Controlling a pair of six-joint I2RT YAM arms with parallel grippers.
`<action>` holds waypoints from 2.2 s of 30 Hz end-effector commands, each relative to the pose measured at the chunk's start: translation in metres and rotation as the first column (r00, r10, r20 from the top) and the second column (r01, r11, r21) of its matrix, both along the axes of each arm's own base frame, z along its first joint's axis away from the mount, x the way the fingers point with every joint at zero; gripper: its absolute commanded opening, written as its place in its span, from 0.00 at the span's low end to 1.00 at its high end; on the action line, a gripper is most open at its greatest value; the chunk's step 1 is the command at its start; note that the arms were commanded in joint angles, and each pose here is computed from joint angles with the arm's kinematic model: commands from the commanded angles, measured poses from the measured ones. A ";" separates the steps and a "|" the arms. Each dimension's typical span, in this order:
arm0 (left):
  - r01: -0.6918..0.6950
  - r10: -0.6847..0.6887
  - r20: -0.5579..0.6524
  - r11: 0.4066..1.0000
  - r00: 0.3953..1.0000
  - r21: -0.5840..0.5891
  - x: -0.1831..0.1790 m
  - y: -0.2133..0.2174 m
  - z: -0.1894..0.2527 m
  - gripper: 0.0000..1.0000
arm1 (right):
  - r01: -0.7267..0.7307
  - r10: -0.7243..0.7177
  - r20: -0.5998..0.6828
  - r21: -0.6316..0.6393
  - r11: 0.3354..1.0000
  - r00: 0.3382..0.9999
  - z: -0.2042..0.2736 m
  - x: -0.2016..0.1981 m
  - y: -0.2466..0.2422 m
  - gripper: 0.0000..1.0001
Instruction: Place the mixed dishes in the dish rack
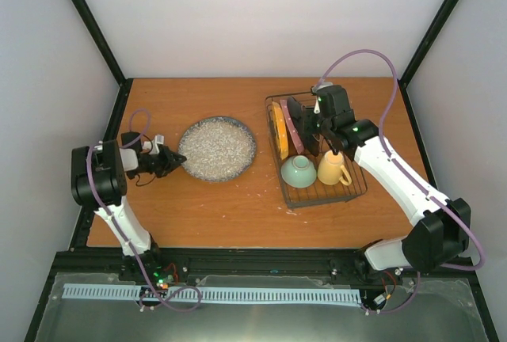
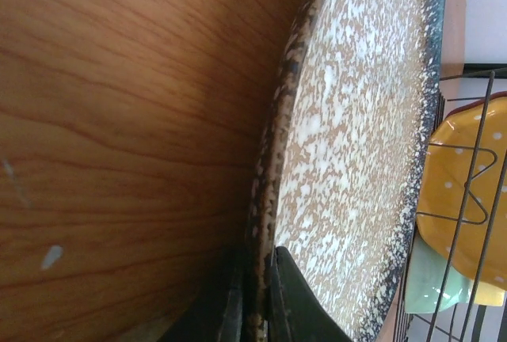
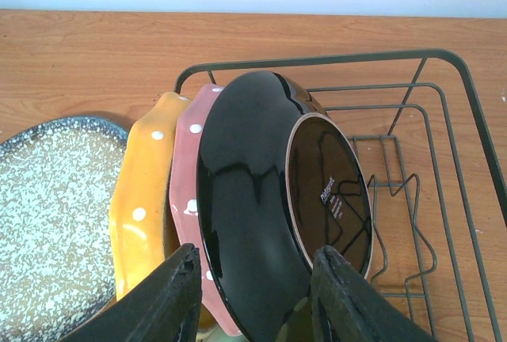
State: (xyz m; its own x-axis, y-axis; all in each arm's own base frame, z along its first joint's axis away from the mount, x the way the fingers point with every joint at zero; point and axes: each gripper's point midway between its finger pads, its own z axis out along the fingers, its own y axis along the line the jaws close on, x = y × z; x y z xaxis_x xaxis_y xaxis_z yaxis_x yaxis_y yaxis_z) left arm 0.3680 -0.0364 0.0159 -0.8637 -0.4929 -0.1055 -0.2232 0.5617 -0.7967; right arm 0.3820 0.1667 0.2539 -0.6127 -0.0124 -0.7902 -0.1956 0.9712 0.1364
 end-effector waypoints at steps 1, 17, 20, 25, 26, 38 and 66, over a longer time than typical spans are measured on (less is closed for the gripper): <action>0.014 -0.017 -0.079 0.999 0.997 -0.038 -0.022 -0.012 -0.020 0.00 | -0.002 0.002 0.015 -0.011 1.000 1.000 0.002 -0.001 -0.001 0.38; 0.054 -0.037 0.271 0.997 0.962 -0.057 0.011 -0.014 0.106 0.01 | -0.144 0.137 0.058 0.127 0.981 0.989 0.018 -0.008 0.030 0.59; 0.059 -0.040 0.326 0.997 0.944 -0.049 0.015 -0.013 0.132 0.01 | -0.199 0.192 0.059 0.161 0.967 0.980 0.019 -0.011 0.041 0.61; 0.072 -0.047 0.413 0.996 0.909 -0.044 0.017 -0.012 0.177 0.01 | -0.335 0.330 0.064 0.251 0.908 0.942 0.022 -0.020 0.069 0.63; 0.077 -0.050 0.430 0.996 0.901 -0.045 0.017 -0.013 0.186 0.01 | -0.362 0.359 0.063 0.275 0.891 0.931 0.023 -0.022 0.075 0.64; 0.097 -0.077 0.582 0.995 0.810 -0.003 -0.005 -0.021 0.279 0.01 | -0.476 0.564 -0.014 0.522 0.708 0.825 0.007 -0.023 0.132 0.67; 0.146 -0.085 0.647 0.988 0.758 -0.041 -0.036 -0.035 0.316 0.01 | -0.604 0.770 0.195 0.743 0.289 0.608 0.055 -0.039 0.229 0.03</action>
